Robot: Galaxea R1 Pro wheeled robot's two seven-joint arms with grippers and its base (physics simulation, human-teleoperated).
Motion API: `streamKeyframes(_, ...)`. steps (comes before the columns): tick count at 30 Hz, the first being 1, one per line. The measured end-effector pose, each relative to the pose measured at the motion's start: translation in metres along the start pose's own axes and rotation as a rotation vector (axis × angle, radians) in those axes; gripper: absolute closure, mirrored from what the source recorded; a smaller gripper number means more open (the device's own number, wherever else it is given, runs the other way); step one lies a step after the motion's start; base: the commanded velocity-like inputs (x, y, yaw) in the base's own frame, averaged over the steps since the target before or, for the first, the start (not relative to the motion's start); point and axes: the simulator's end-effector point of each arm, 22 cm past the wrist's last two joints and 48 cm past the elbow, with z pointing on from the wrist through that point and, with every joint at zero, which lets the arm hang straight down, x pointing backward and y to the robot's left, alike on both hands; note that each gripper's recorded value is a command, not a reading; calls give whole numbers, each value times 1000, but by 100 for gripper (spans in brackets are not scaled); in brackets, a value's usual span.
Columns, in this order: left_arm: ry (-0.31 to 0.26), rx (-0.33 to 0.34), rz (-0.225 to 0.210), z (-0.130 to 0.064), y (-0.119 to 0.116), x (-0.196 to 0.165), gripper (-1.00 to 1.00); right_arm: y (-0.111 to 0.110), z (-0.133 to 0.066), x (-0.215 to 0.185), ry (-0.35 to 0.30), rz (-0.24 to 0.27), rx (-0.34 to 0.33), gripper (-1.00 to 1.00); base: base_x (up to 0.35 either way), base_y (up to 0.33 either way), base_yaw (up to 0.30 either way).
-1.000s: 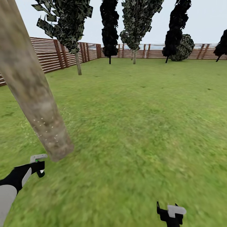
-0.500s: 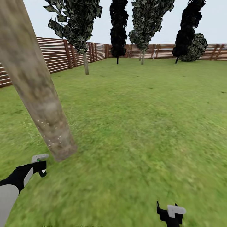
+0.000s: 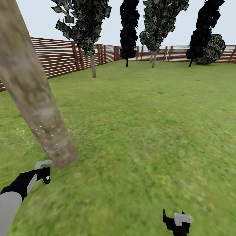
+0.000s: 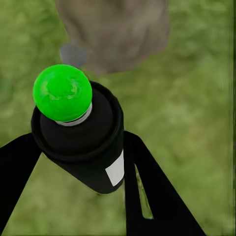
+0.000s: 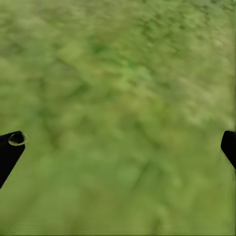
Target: In the garden, pick up the pesticide atomizer on the floor and spray pesticide onto both trees until each tree trunk is fully covered.
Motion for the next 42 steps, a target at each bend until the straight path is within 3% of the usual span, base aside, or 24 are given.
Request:
streamKeyframes(16, 0, 0, 0, 0, 0, 0, 100, 1, 0, 0, 0, 1, -1, -100, 198, -209, 140)
streamKeyframes(25, 3, 0, 0, 0, -1, 2, 100, -1, 0, 1, 1, -1, 0, -100, 22, -270, 8)
streamKeyframes(42, 6, 1, -2, 1, -1, 3, 100, 2, -1, 1, 2, 0, -3, -100, 143, -229, 178)
